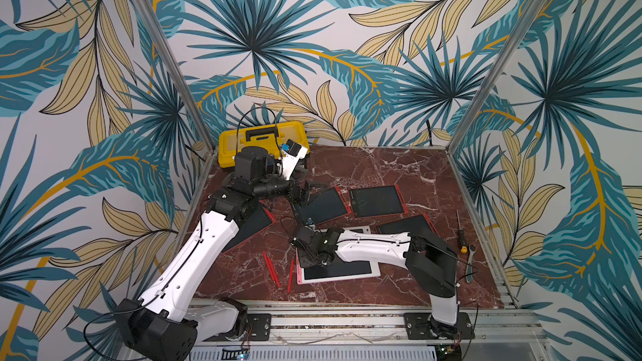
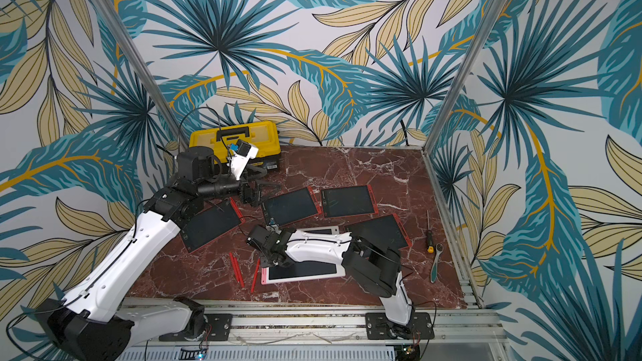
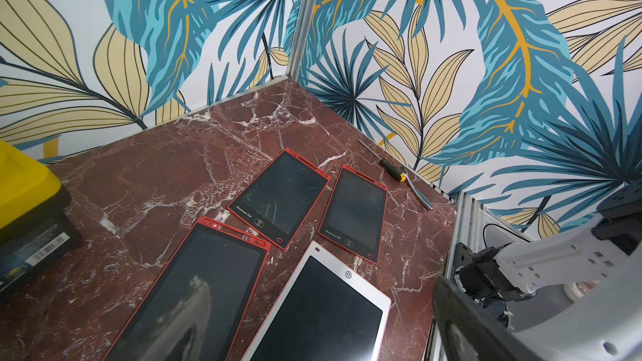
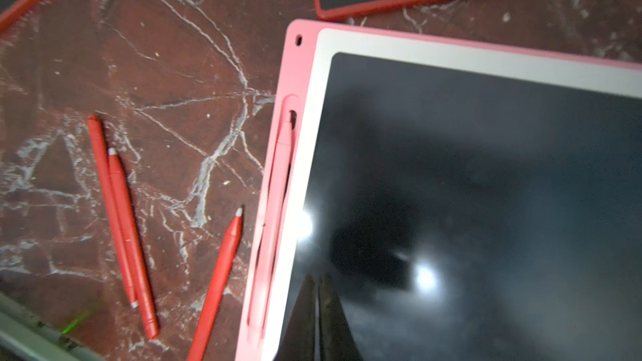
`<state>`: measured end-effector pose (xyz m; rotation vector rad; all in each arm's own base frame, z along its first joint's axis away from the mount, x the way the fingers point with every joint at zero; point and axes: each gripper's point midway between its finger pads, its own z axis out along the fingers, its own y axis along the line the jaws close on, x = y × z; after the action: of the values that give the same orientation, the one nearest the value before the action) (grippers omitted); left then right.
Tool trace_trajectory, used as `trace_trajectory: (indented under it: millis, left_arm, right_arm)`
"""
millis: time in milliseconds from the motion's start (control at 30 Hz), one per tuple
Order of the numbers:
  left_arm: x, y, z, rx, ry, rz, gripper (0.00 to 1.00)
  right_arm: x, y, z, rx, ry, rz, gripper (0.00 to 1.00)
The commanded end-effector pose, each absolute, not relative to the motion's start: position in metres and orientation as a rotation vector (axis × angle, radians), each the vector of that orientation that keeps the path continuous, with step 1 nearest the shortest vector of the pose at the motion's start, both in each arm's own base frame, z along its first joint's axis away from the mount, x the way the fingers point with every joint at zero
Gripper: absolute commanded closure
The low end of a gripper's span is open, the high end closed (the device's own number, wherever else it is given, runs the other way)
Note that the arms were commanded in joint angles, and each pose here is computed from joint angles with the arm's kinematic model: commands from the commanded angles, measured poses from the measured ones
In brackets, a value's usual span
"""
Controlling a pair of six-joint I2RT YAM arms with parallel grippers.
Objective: Place the stylus back onto the writing tablet
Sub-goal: Adjust the stylus on the writing tablet.
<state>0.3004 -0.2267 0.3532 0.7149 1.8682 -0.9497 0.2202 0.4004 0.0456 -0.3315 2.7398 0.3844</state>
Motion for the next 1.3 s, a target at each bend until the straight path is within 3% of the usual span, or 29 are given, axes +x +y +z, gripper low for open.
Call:
trace_trajectory:
  millis: [0,200,1267]
  left_arm:
    - [0.295,-0.226,0.351,0.722,1.861,-0.949,0.00]
    - [0.295,-0.226,0.351,0.721,1.863,-0.956,0.00]
    - [0.294,-0.227,0.350,0.724,1.864,-0.965,0.00]
  right_arm:
    - [0.207,0.404,0.049,-0.418,2.747,0.468,0.87]
    - [0.195,0.403,0.048,-0.513,2.779,0.438,0.75]
    - [0.174,0.399,0.038,-0.976,2.686,-0.041,0.69]
